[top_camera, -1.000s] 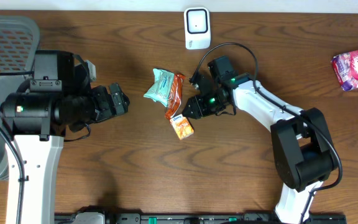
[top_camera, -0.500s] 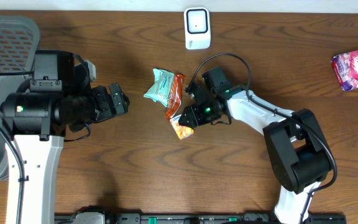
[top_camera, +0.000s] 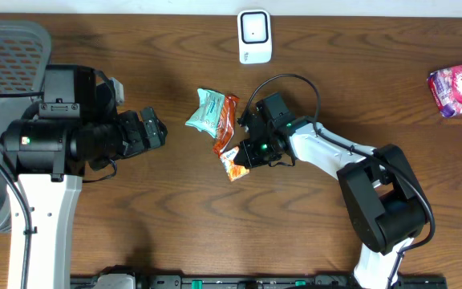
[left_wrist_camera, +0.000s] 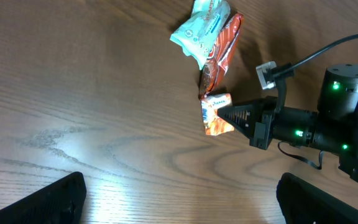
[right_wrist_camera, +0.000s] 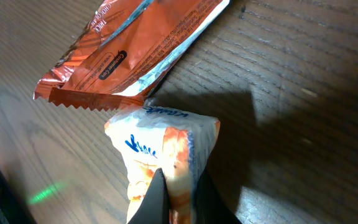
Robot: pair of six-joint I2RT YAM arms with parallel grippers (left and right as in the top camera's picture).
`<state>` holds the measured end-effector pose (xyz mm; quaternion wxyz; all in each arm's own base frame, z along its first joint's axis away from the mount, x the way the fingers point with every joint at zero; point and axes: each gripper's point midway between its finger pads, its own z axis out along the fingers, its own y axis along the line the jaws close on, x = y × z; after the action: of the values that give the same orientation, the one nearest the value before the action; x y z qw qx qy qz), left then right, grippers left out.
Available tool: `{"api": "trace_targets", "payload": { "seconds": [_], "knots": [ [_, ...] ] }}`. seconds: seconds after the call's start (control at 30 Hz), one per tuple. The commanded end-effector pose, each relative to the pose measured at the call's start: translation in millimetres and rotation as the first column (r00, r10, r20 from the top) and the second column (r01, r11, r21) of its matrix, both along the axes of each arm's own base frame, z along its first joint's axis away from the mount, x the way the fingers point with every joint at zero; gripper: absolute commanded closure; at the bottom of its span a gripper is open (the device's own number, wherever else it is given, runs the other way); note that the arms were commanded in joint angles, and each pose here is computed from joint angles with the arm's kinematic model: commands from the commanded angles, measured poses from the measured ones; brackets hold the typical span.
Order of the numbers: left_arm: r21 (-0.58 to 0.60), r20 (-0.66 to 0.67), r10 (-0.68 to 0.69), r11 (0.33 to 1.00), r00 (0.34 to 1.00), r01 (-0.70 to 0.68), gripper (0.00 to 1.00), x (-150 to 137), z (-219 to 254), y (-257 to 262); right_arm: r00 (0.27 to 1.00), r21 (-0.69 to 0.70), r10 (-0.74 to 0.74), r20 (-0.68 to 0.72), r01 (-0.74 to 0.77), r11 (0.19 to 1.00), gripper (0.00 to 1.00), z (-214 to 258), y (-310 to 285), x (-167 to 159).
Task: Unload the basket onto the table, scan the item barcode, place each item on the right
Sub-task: 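Lift the orange box up to the scanner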
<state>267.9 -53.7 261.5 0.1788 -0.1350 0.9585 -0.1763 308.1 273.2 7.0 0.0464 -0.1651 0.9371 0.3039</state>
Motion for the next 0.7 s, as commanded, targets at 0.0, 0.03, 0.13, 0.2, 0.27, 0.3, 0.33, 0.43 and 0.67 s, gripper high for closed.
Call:
{"api": "trace_targets", "payload": {
  "seconds": [0.0,0.03,0.13,0.2,0.27,0.3,0.33,0.43,0.67],
  "knots": [
    [0.003,0.008,0.004,1.0,1.0,-0.004,0.02,0,3,2,0.999,-0.051,-0.014,-0.032,0.012,0.999,0.99,-14,-9,-9],
    [0.003,0.008,0.004,1.0,1.0,-0.004,0.02,0,3,2,0.999,-0.022,-0.007,-0.036,0.006,1.0,0.99,-9,-4,-7],
    [0.003,0.008,0.004,1.0,1.0,-0.004,0.02,0,3,2,0.999,0.126,0.02,-0.039,-0.015,0.992,0.99,26,13,3],
    [0.003,0.008,0.004,1.0,1.0,-0.004,0.02,0,3,2,0.999,0.253,0.045,-0.028,-0.036,0.967,0.99,60,24,13],
    [0.003,0.008,0.004,1.0,1.0,-0.004,0.02,0,3,2,0.997,0.372,0.076,-0.015,-0.065,0.926,0.99,95,31,19],
    [0.003,0.008,0.004,1.0,1.0,-0.004,0.02,0,3,2,0.995,0.431,0.097,-0.007,-0.084,0.898,0.99,113,33,21],
    [0.003,0.008,0.004,1.0,1.0,-0.004,0.02,0,3,2,0.993,0.483,0.12,-0.004,-0.103,0.87,0.99,128,35,20],
    [0.003,0.008,0.004,1.0,1.0,-0.004,0.02,0,3,2,0.982,0.588,0.187,-0.006,-0.148,0.796,0.99,156,41,12],
    [0.003,0.008,0.004,1.0,1.0,-0.004,0.02,0,3,2,0.998,0.466,0.049,-0.035,-0.027,0.885,0.99,141,36,34]
  ]
}}
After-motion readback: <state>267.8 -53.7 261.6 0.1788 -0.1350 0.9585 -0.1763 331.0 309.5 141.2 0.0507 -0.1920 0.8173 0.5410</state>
